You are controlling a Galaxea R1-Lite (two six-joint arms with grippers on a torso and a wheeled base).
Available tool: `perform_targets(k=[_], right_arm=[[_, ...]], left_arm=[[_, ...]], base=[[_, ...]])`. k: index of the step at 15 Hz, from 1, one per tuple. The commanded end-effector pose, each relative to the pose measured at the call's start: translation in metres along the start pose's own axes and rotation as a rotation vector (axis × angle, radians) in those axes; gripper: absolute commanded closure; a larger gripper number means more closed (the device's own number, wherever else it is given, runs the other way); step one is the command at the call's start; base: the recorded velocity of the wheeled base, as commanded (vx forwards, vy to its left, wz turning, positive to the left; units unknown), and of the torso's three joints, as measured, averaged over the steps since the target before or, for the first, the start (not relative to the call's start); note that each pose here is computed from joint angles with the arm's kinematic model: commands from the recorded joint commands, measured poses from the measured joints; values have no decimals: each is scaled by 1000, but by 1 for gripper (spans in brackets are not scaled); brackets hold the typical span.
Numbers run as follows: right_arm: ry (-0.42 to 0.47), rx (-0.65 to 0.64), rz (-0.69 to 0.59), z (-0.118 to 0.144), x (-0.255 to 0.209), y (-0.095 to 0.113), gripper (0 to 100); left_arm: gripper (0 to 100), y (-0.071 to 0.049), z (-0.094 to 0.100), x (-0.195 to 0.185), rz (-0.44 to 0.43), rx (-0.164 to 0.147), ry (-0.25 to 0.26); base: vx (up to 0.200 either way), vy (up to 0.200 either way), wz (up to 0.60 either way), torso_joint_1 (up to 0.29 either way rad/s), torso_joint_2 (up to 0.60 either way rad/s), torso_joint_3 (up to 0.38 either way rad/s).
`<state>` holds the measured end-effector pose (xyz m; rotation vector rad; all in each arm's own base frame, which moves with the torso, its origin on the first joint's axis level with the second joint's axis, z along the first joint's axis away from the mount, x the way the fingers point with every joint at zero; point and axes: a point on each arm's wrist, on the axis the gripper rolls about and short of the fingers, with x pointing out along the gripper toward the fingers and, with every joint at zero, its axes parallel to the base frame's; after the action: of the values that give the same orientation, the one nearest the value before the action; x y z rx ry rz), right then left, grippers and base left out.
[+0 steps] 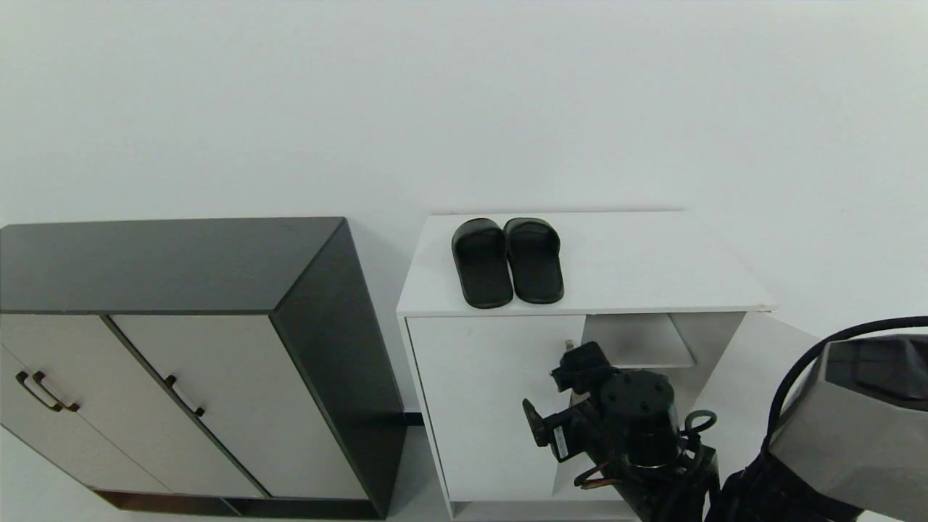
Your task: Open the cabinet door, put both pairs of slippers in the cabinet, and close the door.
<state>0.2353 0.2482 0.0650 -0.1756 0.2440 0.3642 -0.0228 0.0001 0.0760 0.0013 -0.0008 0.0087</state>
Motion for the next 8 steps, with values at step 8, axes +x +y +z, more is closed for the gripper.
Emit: perform_targets(k=[8], right_arm=[[-59, 293, -57, 116, -23, 25, 0]], left_arm=[[100, 0, 0, 0, -1, 0, -1]], base=[[0, 0, 0, 0, 0, 0]])
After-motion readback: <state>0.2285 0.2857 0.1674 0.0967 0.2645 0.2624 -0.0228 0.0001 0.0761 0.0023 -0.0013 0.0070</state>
